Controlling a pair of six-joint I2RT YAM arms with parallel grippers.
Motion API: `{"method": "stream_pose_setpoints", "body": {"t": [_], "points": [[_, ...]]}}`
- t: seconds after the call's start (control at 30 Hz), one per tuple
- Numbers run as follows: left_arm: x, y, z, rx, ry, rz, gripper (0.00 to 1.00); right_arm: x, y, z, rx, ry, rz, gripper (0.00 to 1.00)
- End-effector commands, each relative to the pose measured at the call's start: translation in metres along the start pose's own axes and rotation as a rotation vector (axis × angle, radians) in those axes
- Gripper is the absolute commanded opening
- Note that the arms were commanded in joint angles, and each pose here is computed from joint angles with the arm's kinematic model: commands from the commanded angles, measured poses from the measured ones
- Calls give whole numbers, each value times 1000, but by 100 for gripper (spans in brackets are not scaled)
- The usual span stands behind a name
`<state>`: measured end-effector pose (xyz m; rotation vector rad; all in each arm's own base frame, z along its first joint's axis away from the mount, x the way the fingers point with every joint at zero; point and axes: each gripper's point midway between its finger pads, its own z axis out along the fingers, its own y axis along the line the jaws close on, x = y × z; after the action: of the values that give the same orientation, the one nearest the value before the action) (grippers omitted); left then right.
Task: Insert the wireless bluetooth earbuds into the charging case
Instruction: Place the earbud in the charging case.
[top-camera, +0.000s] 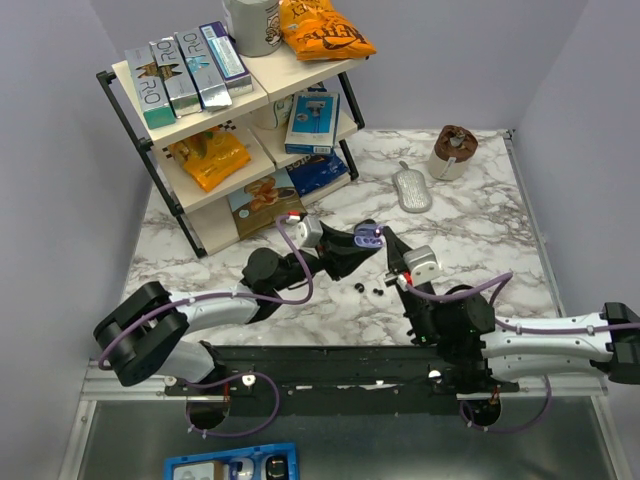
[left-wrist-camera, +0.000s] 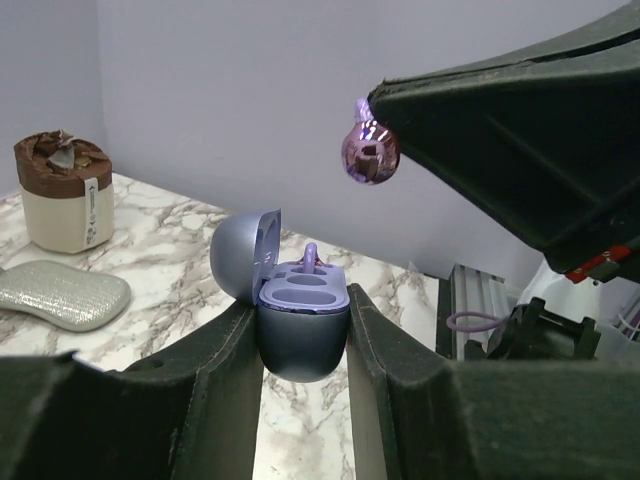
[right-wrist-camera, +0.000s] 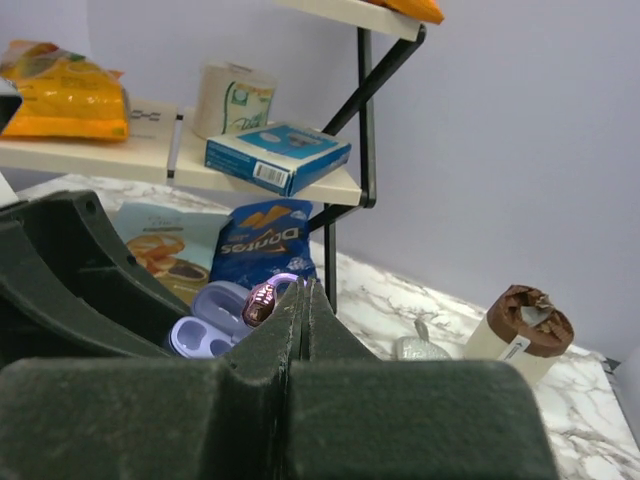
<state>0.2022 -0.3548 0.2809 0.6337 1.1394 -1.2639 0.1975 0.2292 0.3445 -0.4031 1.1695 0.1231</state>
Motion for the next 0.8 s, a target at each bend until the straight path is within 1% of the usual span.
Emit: {"method": "stream_pose_setpoints", "body": {"t": [0.0,0.17,0.5,0.77], "points": [[-19,-4,8,34,-63,17,0,-19,-22,0,129,-73,62,0],[-22,2,7,-2,-80,42,0,-18,-15,1,118,-68,73,0],[-24,17,8,-81,-78,70,0,-6,11,3,26,-16,101,1],[-23,19,9,-95,-61,91,0,-1,25,6,8,6,136,0]]}}
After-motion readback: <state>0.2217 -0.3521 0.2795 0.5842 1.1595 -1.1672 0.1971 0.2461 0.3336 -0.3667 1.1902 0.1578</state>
